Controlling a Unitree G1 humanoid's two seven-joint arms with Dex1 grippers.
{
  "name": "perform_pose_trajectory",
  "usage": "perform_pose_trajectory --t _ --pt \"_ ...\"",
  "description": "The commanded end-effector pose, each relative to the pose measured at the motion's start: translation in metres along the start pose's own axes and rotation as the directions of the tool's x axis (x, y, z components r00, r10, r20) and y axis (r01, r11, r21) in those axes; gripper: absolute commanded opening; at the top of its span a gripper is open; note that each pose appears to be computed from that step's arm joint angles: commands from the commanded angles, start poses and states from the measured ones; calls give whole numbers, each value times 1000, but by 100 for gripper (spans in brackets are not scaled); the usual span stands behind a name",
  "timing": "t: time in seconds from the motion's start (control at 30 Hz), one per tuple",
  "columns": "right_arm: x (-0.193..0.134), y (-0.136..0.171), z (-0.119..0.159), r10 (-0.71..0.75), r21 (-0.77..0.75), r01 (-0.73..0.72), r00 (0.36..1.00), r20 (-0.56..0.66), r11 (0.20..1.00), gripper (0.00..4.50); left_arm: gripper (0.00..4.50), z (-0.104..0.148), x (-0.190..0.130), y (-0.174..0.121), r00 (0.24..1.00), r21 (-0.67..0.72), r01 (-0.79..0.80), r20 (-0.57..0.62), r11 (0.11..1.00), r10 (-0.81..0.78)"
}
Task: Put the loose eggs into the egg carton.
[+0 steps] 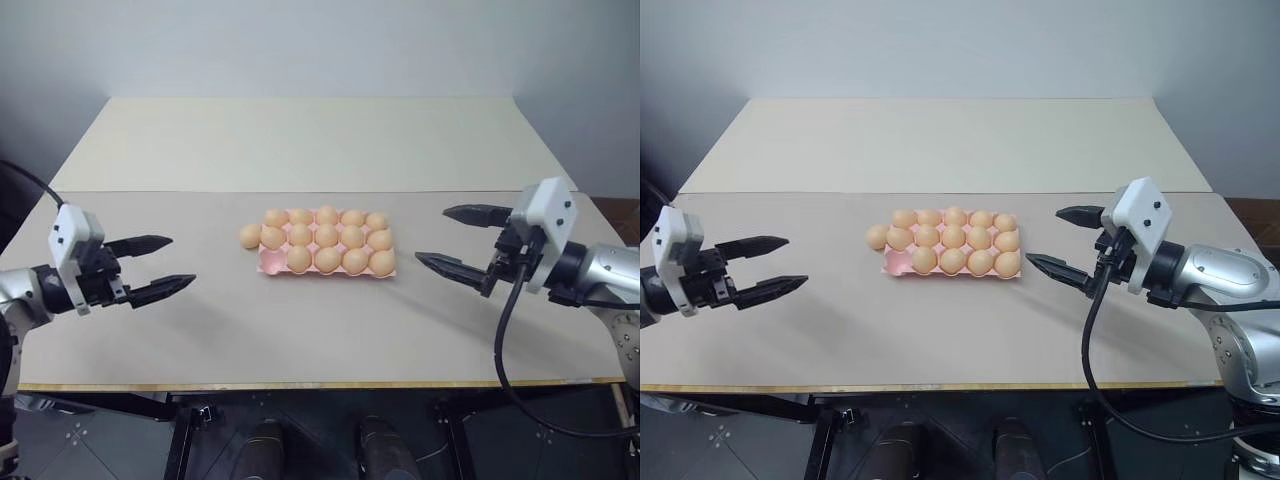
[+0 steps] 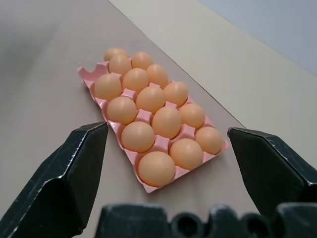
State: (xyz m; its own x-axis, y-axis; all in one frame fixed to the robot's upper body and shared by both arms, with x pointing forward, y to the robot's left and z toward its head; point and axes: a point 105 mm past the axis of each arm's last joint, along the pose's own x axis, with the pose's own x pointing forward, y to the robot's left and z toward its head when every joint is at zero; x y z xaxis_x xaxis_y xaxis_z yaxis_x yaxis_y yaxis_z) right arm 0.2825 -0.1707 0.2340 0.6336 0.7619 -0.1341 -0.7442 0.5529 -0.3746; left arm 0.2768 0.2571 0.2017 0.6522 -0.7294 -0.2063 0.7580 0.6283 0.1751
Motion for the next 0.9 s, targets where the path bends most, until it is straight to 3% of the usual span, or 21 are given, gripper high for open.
perform_pose_trajectory --t 0.03,0.23,0.47,0.9 --pt "1 -6 15 -12 -62 15 999 40 998 450 447 14 7 7 998 39 -30 52 999 28" --pt "4 -6 16 -15 -73 19 999 47 997 450 447 -2 50 46 983 -6 -182 20 983 182" --pt "1 -1 13 -56 -56 59 997 57 997 450 447 -14 97 66 978 -86 -202 33 976 206" --pt "-4 0 16 -91 -44 94 994 66 995 450 447 -39 150 65 989 -116 -150 -18 982 149"
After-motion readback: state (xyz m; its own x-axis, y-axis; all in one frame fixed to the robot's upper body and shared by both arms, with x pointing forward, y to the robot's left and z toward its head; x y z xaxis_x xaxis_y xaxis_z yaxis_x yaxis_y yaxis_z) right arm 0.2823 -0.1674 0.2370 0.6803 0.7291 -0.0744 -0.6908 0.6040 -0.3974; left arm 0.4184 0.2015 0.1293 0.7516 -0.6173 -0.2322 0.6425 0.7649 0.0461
